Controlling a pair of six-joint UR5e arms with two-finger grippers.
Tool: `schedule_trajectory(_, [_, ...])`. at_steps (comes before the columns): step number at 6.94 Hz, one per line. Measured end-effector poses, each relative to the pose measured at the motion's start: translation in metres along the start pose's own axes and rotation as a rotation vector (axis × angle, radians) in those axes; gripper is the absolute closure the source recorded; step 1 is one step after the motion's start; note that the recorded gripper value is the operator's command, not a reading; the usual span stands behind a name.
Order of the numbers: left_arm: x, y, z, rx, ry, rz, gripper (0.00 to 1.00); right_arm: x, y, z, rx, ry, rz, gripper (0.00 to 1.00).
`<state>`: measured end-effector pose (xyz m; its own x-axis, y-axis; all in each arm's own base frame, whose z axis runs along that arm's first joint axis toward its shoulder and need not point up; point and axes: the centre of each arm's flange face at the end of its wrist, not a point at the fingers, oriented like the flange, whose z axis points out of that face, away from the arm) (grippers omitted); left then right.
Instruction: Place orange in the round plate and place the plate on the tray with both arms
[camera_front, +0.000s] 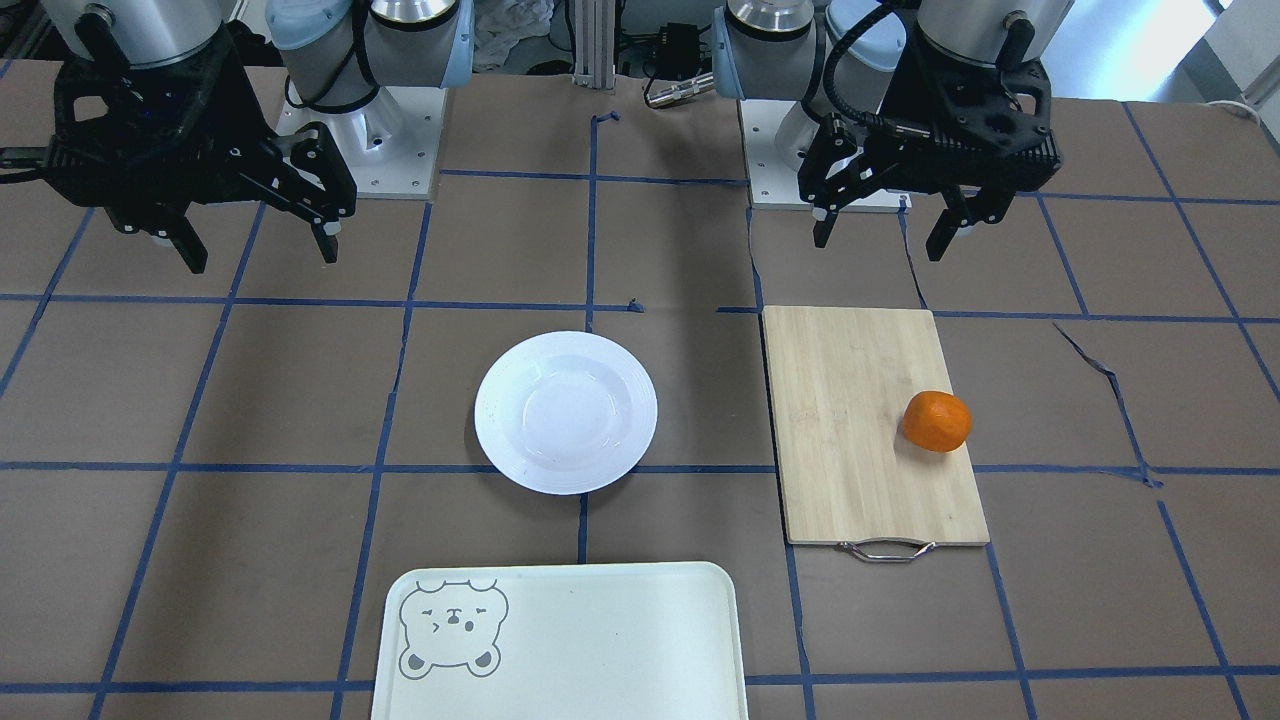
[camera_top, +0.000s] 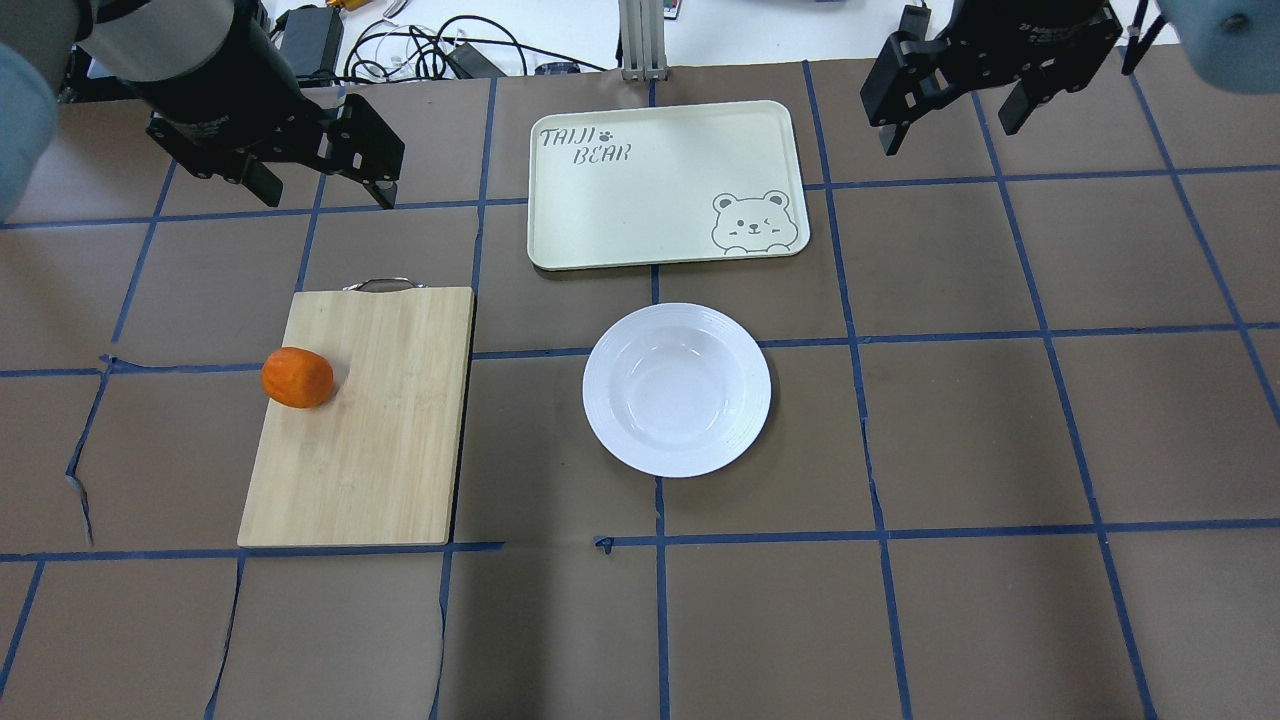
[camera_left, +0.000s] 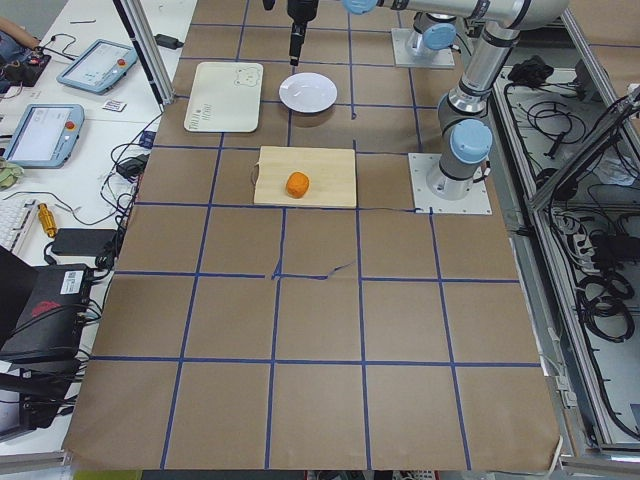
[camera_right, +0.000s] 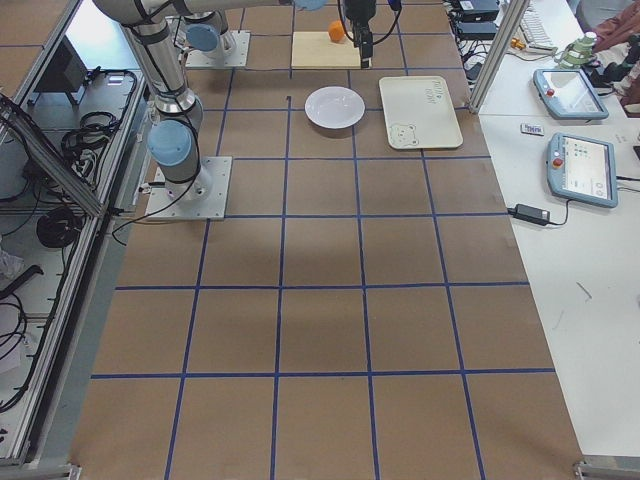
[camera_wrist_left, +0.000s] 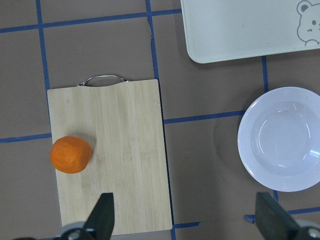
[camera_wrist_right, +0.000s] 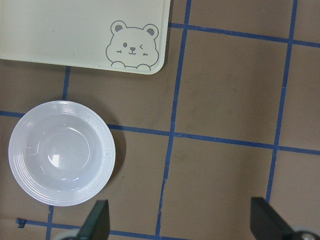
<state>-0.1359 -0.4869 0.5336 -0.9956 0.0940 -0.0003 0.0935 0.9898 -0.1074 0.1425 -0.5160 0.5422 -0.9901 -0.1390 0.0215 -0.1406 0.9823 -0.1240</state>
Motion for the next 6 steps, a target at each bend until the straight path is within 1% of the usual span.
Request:
schedule_trajectory(3, [-0.017,-0.002,0.014,-0.032,-0.006,-0.022,0.0,0.0,0.0,0.001,-0.001,0.0,0.001,0.0])
schedule_trajectory(4, [-0.026,-0.009,0.028,-0.055,-0.002,-0.034,0.0,0.0,-0.001,0.001,-0.001,0.0,0.001,0.0])
schedule_trajectory(5, [-0.039,-0.016,0.054,-0.099,0.002,-0.052,0.0,0.0,0.0,0.001,-0.001,0.0,0.001,0.0])
schedule_trajectory(6, [-0.06,-0.022,0.092,-0.16,0.002,-0.085,0.0,0.0,0.0,0.001,-0.001,0.0,0.001,0.0])
